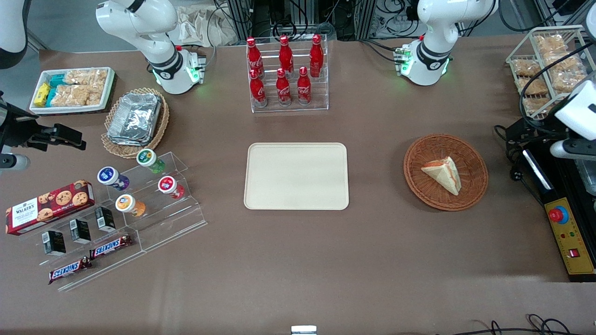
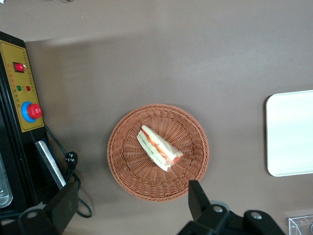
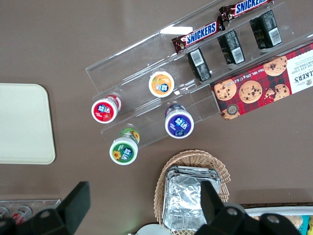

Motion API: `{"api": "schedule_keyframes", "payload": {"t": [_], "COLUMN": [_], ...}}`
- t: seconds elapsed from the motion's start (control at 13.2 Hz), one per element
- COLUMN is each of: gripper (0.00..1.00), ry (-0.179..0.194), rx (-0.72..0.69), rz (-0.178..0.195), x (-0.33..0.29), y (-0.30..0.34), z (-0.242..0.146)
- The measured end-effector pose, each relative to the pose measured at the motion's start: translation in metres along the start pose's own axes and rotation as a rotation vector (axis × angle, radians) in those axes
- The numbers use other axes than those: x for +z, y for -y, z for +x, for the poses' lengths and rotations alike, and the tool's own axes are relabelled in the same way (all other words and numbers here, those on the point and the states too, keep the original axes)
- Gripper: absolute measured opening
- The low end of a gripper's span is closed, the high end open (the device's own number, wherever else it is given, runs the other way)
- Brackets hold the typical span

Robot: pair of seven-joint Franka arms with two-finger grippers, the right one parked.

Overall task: Place sandwich from basket to tray
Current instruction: 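Move the left gripper down over the wrapped sandwich in the wicker basket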

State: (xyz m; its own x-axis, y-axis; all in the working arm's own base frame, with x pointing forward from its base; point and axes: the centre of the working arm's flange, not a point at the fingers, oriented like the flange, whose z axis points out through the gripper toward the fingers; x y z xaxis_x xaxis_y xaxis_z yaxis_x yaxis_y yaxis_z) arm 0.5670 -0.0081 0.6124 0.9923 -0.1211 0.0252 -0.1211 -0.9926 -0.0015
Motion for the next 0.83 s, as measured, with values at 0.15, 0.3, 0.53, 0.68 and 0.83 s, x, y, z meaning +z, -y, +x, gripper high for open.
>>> {"api": "schedule_keyframes", "payload": {"t": [0.15,0.3,0.53,0.68,0.83], "gripper": [1.0,1.0,1.0,1.0,1.0], "ry": [0.024,0.041,0.077,0.1,0.113], "rx": [-0.006,-0.084,-0.436,-0.661,-0.858], "rz": [-0.004,-0.005,0.001,0.009,0.023], "x": [0.002,0.007,0.024,0.05,0.085], "y": [0.001,0.001,-0.003,-0.008,-0.011], "z": [-0.001,0.0,0.0,0.0,-0.002]}}
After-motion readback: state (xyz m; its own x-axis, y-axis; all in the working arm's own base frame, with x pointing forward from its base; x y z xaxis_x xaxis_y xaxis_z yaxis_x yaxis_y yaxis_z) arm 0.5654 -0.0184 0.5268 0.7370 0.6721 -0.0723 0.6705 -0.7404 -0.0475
